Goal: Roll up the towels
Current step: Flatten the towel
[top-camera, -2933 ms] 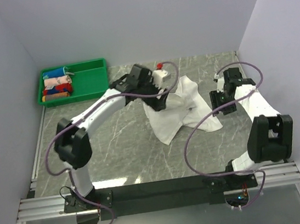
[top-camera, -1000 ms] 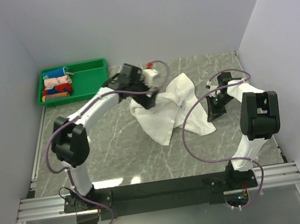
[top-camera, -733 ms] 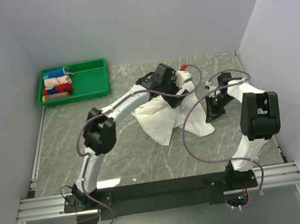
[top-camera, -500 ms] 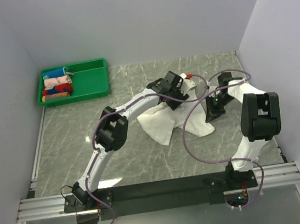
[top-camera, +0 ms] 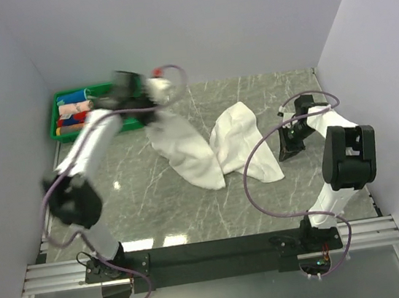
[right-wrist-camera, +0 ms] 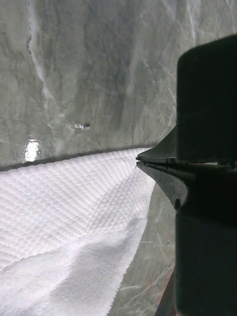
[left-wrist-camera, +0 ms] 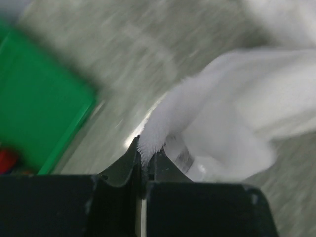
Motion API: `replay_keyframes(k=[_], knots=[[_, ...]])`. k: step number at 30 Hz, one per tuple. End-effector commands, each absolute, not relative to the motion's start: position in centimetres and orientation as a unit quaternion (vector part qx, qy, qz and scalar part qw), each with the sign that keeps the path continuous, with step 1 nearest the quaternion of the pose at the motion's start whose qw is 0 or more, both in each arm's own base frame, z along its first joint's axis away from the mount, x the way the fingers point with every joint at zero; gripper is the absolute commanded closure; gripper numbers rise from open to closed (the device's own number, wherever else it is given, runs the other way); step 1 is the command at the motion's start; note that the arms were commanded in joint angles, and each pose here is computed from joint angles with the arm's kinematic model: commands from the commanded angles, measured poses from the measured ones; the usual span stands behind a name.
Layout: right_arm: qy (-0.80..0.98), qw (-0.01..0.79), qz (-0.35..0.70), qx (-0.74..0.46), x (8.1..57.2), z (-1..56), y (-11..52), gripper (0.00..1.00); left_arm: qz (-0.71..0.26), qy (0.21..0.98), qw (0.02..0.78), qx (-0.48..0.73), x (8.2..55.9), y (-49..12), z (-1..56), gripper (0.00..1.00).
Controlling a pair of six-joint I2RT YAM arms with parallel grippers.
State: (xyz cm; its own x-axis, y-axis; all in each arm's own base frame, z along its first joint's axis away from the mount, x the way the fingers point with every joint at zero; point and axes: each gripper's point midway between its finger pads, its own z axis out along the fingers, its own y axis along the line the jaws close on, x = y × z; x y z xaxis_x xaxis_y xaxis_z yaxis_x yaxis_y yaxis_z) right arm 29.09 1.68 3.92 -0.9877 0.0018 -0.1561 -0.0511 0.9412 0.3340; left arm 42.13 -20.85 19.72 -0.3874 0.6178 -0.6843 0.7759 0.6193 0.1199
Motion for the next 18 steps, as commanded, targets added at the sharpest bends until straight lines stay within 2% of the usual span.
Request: replay_keyframes(k=[1,2,5,9,13,15,16,17,18], knots=[[0.983,0.099,0.151,-0.016,28.7,5.1,1.0,1.00,-0.111,0.821,0.303,0.471,35.9,-11.6,20.5,1.00],[0.983,0.103,0.148,-0.019,28.6,5.4,0.9,1.00,-0.085,0.831,0.282,0.471,35.3,-6.9,18.5,1.00],[0.986,0.098,0.129,-0.025,27.8,5.7,0.2,1.00,-0.035,0.853,0.261,0.451,32.9,2.2,16.7,1.00],[0.989,0.110,0.091,-0.048,27.4,6.5,-1.1,1.00,-0.015,0.876,0.238,0.419,31.2,8.7,14.5,0.99],[0.988,0.111,0.067,-0.082,27.1,6.8,-2.1,1.00,0.018,0.905,0.239,0.352,31.6,11.7,12.4,0.83],[0.986,0.093,0.094,-0.097,26.4,6.9,-1.2,1.00,0.008,0.911,0.233,0.340,31.1,11.9,11.9,0.63],[0.984,0.089,0.110,-0.106,26.9,7.1,-0.8,1.00,-0.003,0.908,0.245,0.339,31.3,11.6,12.5,0.57],[0.984,0.080,0.123,-0.105,26.8,7.3,-0.3,0.92,-0.023,0.911,0.237,0.337,30.3,11.0,12.7,0.23],[0.980,0.085,0.144,-0.106,27.3,7.6,0.5,0.83,-0.032,0.909,0.242,0.337,30.2,10.5,13.3,0.01]])
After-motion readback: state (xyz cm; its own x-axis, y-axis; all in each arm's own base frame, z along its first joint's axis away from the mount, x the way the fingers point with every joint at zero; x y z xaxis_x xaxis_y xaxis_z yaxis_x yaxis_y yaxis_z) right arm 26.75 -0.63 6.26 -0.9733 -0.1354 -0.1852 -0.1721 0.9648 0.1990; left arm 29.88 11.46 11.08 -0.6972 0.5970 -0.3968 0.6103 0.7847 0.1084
